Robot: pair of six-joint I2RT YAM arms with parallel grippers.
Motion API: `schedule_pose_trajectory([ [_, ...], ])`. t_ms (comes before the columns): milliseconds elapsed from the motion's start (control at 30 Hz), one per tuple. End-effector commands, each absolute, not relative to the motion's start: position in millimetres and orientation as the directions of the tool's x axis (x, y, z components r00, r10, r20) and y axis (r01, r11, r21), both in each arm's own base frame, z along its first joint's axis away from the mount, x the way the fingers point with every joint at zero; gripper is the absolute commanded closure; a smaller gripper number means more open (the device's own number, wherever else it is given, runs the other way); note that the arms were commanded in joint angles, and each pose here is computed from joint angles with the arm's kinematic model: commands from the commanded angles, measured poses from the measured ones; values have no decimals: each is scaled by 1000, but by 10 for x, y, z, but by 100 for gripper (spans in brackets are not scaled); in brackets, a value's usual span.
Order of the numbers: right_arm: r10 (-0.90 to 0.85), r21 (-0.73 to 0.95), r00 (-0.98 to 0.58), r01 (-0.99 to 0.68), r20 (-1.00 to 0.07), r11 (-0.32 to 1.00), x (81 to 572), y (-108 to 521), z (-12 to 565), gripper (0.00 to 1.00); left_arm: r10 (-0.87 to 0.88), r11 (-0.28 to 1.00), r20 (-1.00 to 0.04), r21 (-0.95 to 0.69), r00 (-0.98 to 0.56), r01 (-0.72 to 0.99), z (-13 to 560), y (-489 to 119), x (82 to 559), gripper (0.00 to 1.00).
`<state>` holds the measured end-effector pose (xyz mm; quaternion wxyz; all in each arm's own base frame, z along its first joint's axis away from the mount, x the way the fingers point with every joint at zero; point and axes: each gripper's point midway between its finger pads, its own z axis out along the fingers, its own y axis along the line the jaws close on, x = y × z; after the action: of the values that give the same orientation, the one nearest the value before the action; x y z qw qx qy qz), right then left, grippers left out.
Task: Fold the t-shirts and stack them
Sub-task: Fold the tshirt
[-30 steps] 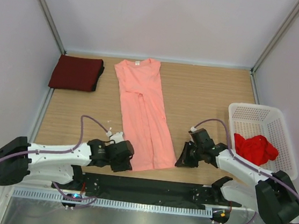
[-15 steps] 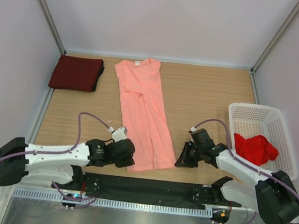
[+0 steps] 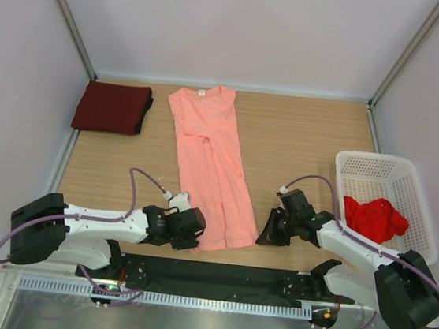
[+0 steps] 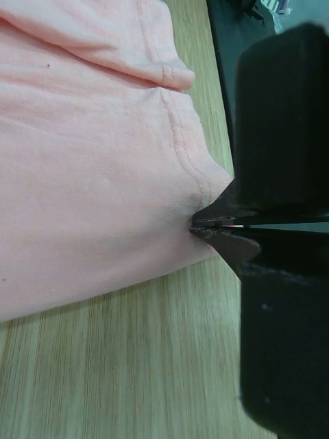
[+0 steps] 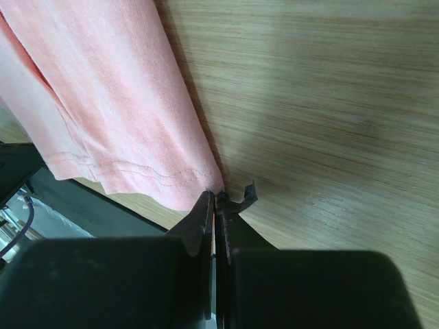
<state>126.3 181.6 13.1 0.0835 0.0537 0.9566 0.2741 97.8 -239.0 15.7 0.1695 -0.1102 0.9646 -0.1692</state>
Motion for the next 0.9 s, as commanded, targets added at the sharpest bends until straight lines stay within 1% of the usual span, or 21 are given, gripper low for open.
schedule_pose_trajectory([
  [0, 148, 533, -980, 57, -130, 844, 1266, 1820, 102, 99, -258, 942, -265, -284, -929, -181, 12, -2213, 855, 100],
  [67, 146, 532, -981, 56, -127, 845, 1264, 1821, 101, 99, -264, 944, -275, -272, -925, -188, 95, -2186, 871, 100],
  [100, 148, 531, -981, 59, -127, 846, 1264, 1814, 100, 99, -255, 955, -285, -222, -924, -195, 97, -2062, 854, 100],
  [167, 147, 532, -981, 56, -130, 845, 1266, 1816, 110, 99, -257, 954, -298, -229, -919, -192, 195, -2041, 870, 99],
  [267, 149, 534, -980, 58, -130, 843, 1259, 1816, 120, 99, -270, 944, -286, -266, -920, -194, 251, -2043, 841, 96],
  [333, 152, 536, -979, 56, -135, 842, 1261, 1811, 123, 99, -258, 926, -267, -343, -929, -159, 326, -2198, 830, 85],
  [367, 153, 537, -979, 55, -139, 842, 1265, 1811, 122, 99, -256, 918, -259, -368, -931, -150, 347, -2223, 813, 78],
  [400, 151, 538, -978, 52, -141, 841, 1267, 1815, 122, 99, -256, 911, -252, -386, -933, -145, 358, -2250, 803, 67],
  [467, 154, 536, -979, 57, -137, 842, 1266, 1811, 114, 99, -267, 895, -237, -420, -934, -149, 399, -2282, 785, 63],
  [567, 153, 540, -979, 55, -137, 840, 1265, 1816, 116, 99, -281, 896, -232, -412, -931, -167, 314, -2206, 760, 60],
  [667, 156, 542, -978, 56, -139, 838, 1261, 1815, 124, 99, -297, 889, -206, -417, -932, -191, 234, -2167, 710, 61],
  [867, 159, 543, -978, 59, -139, 838, 1248, 1809, 120, 99, -320, 874, -198, -439, -926, -208, 132, -2137, 697, 62],
])
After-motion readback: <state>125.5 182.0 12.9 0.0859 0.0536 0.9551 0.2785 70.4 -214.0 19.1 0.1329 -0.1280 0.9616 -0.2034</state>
